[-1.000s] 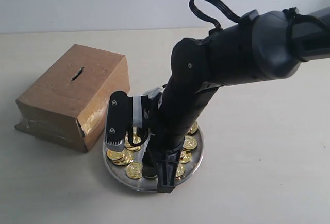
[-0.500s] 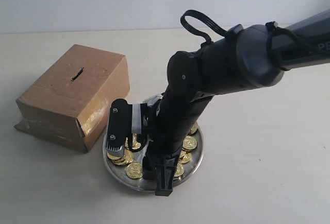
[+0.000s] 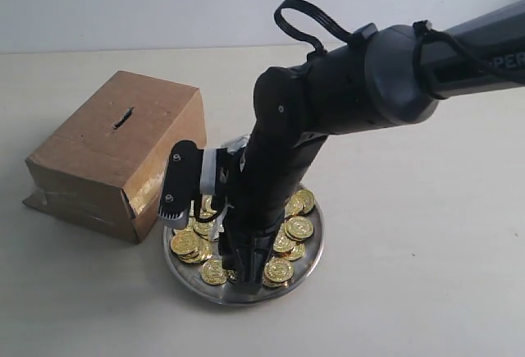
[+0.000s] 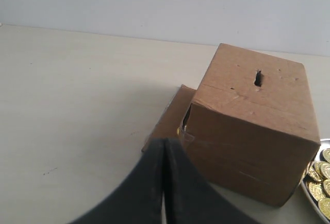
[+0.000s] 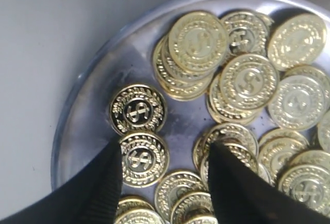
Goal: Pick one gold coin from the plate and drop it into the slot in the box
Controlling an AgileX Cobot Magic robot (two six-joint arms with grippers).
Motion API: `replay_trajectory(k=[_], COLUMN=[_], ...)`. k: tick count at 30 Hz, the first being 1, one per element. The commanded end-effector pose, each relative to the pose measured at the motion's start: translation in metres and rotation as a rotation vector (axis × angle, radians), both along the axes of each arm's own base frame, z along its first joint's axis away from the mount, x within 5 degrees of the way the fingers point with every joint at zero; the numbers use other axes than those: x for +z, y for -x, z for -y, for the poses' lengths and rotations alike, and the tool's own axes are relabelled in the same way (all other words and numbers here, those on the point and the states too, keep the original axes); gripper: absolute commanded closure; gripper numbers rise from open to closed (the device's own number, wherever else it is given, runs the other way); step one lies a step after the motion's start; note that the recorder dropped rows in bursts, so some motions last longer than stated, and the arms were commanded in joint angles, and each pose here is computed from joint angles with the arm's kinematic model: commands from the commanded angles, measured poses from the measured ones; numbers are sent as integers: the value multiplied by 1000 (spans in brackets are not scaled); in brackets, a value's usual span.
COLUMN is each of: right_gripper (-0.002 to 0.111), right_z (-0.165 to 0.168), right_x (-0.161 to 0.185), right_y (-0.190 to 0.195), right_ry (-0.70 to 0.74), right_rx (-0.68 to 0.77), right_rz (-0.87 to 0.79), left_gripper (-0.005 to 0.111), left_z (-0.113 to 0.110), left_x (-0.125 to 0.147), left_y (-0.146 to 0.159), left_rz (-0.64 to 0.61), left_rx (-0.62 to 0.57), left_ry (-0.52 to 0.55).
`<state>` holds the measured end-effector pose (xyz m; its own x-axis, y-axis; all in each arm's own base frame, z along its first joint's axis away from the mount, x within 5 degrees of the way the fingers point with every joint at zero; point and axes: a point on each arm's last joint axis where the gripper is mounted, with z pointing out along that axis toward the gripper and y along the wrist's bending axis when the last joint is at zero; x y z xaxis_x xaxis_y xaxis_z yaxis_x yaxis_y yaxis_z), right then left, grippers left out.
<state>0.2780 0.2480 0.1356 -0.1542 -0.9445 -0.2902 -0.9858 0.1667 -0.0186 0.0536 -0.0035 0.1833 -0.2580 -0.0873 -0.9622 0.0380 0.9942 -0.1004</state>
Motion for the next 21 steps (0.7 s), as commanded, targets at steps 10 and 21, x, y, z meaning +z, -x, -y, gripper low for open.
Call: replay_trajectory(k=[10, 21], right_gripper=[58, 58], right_z=[-14, -13], right_x=[7, -9], right_y=[7, 5], right_ry=[92, 126], right_rx=[31, 24], right_rz=[19, -7], left_gripper=[107, 107], left_z=[0, 0], left_x=[0, 0], left_y=[0, 0], left_rz=[9, 9], left_rx=[-5, -5], left_ry=[4, 4])
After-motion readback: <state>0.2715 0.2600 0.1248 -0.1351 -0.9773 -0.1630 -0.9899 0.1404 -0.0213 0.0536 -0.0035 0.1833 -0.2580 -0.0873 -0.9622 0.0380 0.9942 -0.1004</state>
